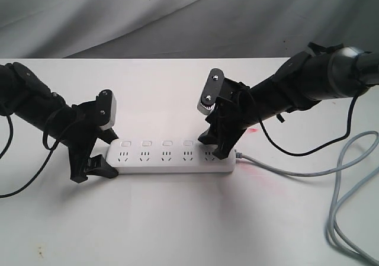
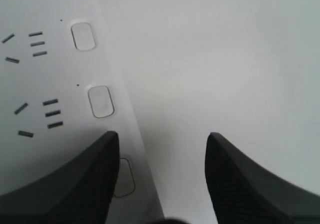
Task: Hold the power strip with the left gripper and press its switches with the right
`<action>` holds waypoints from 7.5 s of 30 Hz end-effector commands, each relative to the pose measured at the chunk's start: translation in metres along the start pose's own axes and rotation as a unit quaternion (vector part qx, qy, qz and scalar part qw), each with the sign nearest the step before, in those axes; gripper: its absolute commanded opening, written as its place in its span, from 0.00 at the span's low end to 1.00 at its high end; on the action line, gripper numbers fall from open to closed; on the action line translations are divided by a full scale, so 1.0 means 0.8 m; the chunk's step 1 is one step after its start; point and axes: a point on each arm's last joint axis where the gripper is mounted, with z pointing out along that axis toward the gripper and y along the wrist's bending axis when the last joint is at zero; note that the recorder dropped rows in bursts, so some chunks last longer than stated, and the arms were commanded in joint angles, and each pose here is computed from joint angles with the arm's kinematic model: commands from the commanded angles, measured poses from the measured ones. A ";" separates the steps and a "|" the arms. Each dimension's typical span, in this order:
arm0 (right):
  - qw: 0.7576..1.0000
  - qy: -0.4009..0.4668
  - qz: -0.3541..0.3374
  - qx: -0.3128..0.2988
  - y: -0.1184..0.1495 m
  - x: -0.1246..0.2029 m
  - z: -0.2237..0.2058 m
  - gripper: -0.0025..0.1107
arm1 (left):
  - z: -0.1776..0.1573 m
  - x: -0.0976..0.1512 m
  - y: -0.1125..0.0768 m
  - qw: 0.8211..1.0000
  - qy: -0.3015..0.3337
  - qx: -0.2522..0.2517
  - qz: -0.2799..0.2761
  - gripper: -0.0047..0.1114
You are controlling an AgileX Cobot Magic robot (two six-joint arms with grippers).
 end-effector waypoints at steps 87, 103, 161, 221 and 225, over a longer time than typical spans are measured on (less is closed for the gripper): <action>0.999 0.028 -0.009 -0.018 -0.002 0.024 0.008 0.46 | 0.004 0.004 0.002 1.000 0.016 -0.010 0.017 0.58; 0.998 0.047 -0.003 -0.039 0.004 0.043 0.030 0.46 | 0.004 0.004 0.002 1.000 0.016 -0.010 0.017 0.58; 0.946 -0.190 0.045 0.258 0.153 -0.006 -0.319 0.22 | 0.004 0.004 0.002 1.000 0.016 -0.010 0.017 0.58; 0.811 -0.270 0.220 0.471 0.251 0.123 -0.364 0.02 | 0.004 0.004 0.002 1.000 0.016 -0.010 0.017 0.58; 0.804 -0.273 0.243 0.470 0.250 0.126 -0.365 0.02 | 0.004 0.004 0.002 1.000 0.016 -0.010 0.017 0.58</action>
